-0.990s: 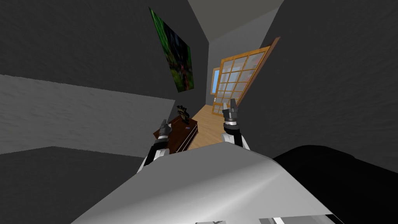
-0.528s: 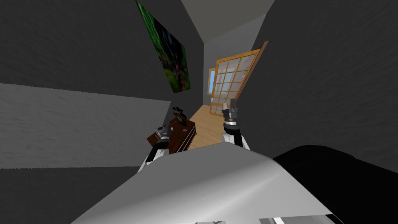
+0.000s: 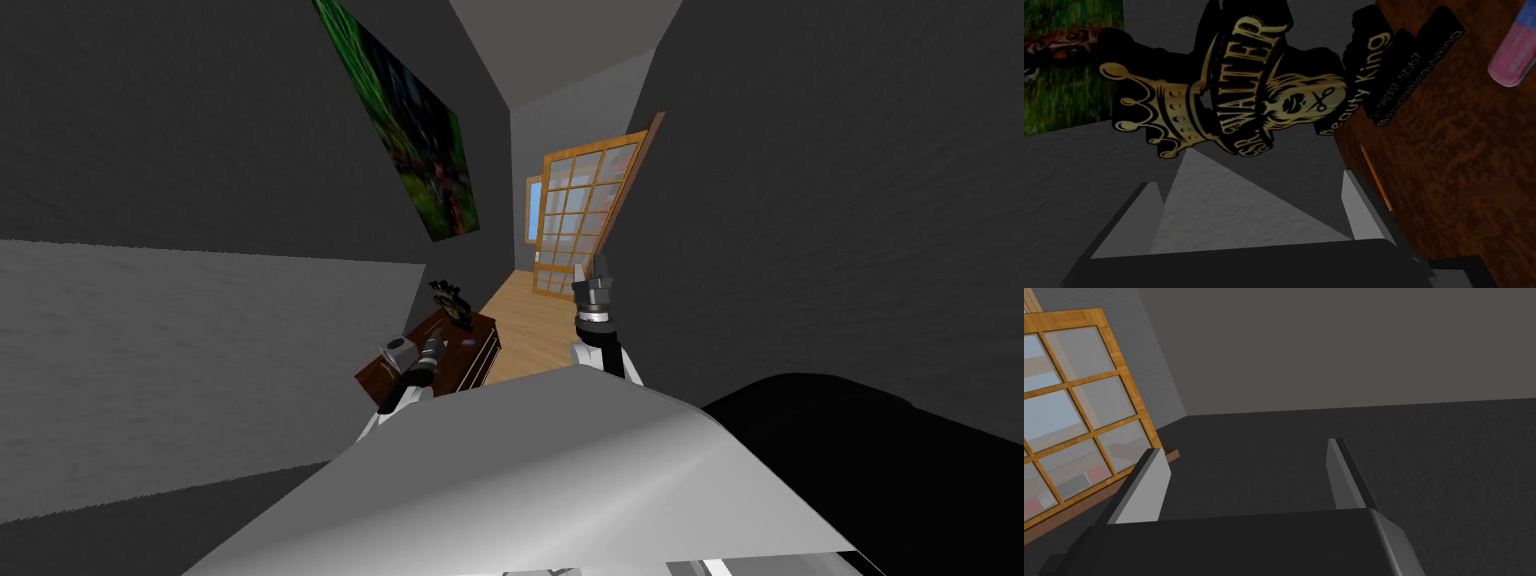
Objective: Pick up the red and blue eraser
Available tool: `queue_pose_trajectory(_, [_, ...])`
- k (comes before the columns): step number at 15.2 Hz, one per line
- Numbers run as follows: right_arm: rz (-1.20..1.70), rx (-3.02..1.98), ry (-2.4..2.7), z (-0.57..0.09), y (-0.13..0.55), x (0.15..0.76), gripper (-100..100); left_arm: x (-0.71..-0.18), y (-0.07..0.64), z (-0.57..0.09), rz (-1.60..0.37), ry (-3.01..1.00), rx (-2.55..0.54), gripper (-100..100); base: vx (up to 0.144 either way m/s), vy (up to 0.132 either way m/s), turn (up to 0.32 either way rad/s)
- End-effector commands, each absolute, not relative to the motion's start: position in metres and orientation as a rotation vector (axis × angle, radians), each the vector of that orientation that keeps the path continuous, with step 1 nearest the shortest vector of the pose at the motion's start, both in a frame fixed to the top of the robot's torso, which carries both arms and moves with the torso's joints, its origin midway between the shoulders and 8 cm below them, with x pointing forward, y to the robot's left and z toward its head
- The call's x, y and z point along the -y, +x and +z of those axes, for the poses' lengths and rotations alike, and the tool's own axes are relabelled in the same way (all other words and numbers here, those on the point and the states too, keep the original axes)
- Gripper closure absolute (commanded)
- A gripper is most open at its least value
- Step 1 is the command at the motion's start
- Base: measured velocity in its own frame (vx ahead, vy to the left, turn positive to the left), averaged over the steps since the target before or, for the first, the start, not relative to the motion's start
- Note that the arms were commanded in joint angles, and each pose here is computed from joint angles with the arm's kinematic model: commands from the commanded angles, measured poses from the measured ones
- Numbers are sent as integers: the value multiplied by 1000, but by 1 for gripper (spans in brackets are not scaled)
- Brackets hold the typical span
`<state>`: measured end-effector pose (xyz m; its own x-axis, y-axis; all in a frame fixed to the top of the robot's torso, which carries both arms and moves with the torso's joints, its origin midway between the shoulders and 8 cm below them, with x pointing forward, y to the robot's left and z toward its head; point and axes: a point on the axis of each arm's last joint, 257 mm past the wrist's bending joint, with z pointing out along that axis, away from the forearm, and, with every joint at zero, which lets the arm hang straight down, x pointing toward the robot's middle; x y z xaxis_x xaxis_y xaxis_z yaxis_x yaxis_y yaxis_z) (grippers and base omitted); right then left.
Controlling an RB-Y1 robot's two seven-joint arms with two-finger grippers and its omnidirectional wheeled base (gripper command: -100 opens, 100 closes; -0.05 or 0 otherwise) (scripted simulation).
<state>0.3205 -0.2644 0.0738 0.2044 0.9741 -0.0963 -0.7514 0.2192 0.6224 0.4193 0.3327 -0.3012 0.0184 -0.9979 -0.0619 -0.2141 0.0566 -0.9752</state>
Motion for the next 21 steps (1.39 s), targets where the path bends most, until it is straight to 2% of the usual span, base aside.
queue_pose_trajectory(1, [1275, -535, 500, 74, 320, 264, 0, -339, 415, -322, -1006, -1373, -1413, -100, 47, -20, -149])
queue_pose_trajectory(12, [1275, -535, 500, 74, 320, 264, 0, -375, 360, -454, -783, -1682, -1671, -100, 74, -7, -173])
queue_pose_trajectory(21, [1275, -535, 500, 74, 320, 264, 0, -393, 318, -507, -658, -1842, -1771, -100, 62, 5, -134])
